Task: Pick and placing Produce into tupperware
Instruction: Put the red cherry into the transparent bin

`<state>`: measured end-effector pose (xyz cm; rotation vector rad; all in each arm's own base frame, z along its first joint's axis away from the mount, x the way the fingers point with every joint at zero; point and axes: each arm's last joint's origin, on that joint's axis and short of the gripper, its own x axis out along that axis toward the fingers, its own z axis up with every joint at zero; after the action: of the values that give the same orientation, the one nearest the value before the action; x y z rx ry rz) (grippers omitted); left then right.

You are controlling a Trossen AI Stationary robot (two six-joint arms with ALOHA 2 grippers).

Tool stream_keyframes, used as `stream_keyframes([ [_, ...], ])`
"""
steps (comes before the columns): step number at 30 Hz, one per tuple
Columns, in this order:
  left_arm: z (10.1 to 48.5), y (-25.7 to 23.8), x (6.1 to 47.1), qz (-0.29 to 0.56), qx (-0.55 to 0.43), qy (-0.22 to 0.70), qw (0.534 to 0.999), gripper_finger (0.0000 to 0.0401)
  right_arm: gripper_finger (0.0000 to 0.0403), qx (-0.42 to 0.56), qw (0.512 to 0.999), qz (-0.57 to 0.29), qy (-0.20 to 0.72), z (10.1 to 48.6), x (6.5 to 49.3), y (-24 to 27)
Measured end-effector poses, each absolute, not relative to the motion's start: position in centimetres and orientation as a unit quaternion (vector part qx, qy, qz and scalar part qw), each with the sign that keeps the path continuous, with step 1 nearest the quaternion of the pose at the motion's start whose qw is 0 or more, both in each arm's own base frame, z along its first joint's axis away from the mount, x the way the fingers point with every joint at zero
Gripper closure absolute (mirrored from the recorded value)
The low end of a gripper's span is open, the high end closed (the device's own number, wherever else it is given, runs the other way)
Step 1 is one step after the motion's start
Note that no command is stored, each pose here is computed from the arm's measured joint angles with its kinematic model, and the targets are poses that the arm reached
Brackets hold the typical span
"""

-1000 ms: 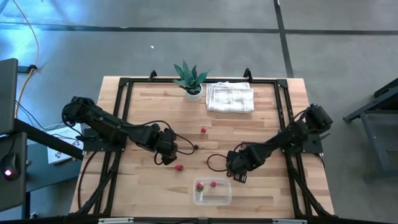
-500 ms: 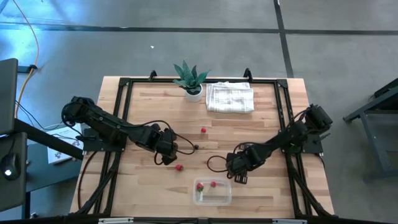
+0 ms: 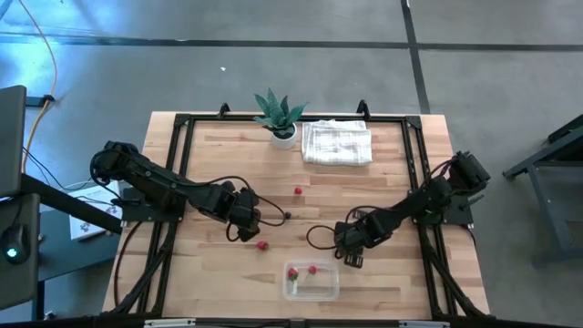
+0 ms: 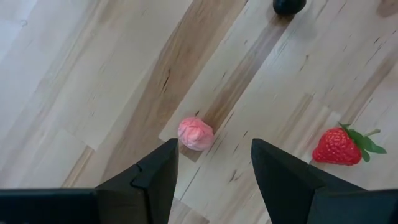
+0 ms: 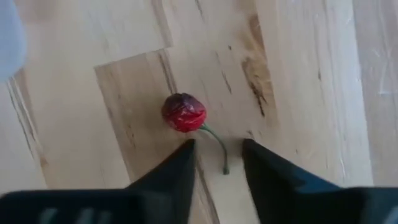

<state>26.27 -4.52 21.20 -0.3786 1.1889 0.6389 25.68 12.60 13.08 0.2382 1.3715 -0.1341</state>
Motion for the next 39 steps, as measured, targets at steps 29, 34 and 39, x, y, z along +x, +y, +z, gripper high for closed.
stream_keyframes([
  [29,21.3,-4.6,26.7,0.276,-0.171,0.535,0.78,0.021,0.0403,0.184,0.852,-0.036,0.489,27.8,31.1,17.4],
  [34,21.3,-4.6,26.8,0.273,-0.17,0.534,0.782,0.021,0.0403,0.17,0.84,-0.027,0.515,25.6,32.4,19.8],
  [39,21.4,-4.7,27.0,0.266,-0.173,0.529,0.787,0.021,0.0403,0.164,0.81,-0.004,0.563,22.5,33.9,21.9],
])
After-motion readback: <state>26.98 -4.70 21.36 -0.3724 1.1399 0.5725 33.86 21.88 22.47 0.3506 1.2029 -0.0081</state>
